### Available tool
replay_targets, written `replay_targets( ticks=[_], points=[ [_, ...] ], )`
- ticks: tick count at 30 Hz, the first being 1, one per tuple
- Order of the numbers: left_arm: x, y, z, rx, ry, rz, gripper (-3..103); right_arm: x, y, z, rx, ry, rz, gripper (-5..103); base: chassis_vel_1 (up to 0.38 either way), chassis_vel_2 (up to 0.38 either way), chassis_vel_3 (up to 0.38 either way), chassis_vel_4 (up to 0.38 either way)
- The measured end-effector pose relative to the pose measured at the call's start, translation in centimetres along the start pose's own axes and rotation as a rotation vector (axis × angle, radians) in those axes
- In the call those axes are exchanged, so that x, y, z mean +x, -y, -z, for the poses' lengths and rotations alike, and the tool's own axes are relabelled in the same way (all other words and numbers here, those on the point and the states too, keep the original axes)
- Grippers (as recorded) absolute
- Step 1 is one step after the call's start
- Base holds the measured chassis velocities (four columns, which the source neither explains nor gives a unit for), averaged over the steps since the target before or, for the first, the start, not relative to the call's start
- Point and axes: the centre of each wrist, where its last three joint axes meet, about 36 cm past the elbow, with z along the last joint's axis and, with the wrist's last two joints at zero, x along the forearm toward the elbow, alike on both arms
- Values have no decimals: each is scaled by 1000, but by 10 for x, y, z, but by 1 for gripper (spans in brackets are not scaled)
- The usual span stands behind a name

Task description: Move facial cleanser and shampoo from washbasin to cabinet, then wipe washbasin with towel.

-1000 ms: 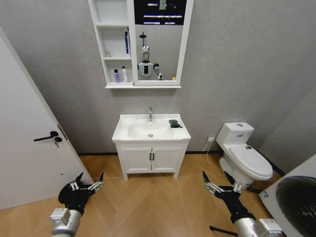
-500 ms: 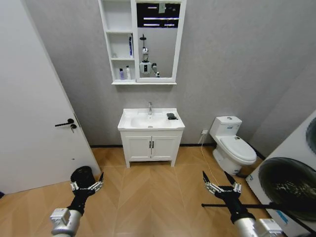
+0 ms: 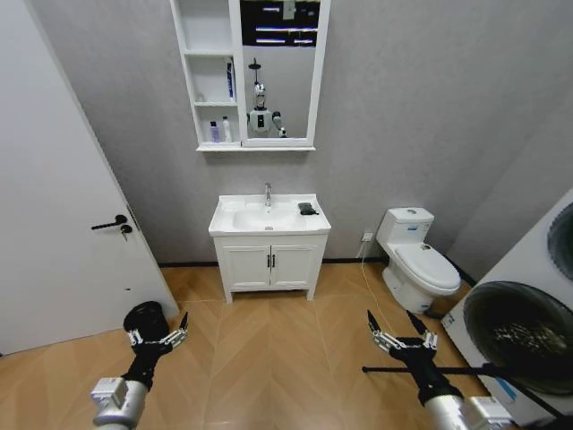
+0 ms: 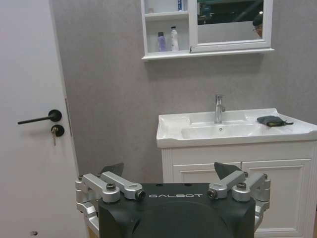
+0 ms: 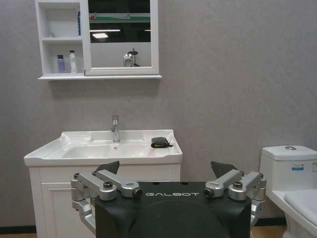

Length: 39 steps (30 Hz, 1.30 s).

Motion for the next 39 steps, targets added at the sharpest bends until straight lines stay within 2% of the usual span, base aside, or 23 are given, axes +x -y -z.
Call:
replay_targets(
  ticks=[23, 39],
  points=[
    [0, 0, 0, 0, 0, 0, 100, 0, 0, 0, 0, 0, 0, 100, 21, 16, 28, 28],
    [0, 0, 0, 0, 0, 0, 100, 0, 0, 0, 0, 0, 0, 100, -99, -113, 109, 83]
  ],
)
